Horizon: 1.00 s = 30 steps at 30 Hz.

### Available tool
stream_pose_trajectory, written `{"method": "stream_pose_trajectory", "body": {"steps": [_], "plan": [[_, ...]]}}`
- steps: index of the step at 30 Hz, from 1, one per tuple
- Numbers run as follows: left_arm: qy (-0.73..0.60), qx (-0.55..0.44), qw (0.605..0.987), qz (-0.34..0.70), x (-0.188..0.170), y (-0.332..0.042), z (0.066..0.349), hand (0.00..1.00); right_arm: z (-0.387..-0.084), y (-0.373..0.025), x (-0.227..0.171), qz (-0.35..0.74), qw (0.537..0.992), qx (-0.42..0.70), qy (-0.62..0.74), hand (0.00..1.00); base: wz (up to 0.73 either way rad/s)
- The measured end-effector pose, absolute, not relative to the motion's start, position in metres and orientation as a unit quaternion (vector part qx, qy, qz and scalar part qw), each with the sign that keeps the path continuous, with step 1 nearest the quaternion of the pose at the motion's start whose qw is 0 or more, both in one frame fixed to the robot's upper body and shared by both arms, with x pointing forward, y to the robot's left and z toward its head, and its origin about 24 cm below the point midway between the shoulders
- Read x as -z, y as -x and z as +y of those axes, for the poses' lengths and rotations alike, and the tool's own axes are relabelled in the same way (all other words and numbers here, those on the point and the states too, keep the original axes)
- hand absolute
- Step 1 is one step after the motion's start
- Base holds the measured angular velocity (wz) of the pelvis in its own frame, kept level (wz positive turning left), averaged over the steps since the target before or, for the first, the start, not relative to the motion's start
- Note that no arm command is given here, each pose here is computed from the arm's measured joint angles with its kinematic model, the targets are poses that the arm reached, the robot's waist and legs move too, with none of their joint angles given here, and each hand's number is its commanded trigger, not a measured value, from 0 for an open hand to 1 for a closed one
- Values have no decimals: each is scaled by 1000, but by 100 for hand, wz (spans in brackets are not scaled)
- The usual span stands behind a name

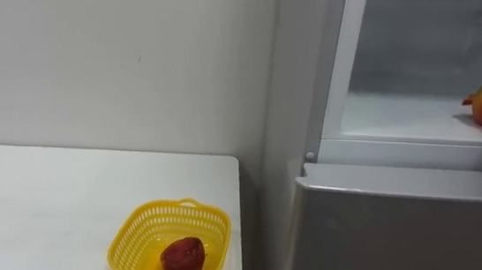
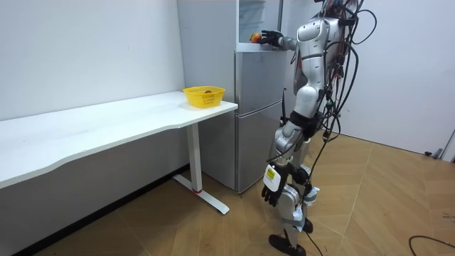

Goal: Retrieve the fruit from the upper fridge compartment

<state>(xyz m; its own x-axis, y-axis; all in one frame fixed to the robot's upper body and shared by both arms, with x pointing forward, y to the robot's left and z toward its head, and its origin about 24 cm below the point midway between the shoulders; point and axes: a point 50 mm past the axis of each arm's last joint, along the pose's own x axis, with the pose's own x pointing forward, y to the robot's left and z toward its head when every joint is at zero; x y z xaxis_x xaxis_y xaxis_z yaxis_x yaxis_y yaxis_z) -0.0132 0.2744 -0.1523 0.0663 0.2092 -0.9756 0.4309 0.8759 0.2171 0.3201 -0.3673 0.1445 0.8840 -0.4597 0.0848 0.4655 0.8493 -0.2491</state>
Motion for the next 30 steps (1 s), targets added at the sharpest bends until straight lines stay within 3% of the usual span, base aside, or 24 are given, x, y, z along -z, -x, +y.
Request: {"method": "stream_pose_trajectory", "body": {"steps": [30], "plan": [[-240,86,684,683,150,19,280,0,-373,-327,-155,-44,959,276,50,0,-1]]}}
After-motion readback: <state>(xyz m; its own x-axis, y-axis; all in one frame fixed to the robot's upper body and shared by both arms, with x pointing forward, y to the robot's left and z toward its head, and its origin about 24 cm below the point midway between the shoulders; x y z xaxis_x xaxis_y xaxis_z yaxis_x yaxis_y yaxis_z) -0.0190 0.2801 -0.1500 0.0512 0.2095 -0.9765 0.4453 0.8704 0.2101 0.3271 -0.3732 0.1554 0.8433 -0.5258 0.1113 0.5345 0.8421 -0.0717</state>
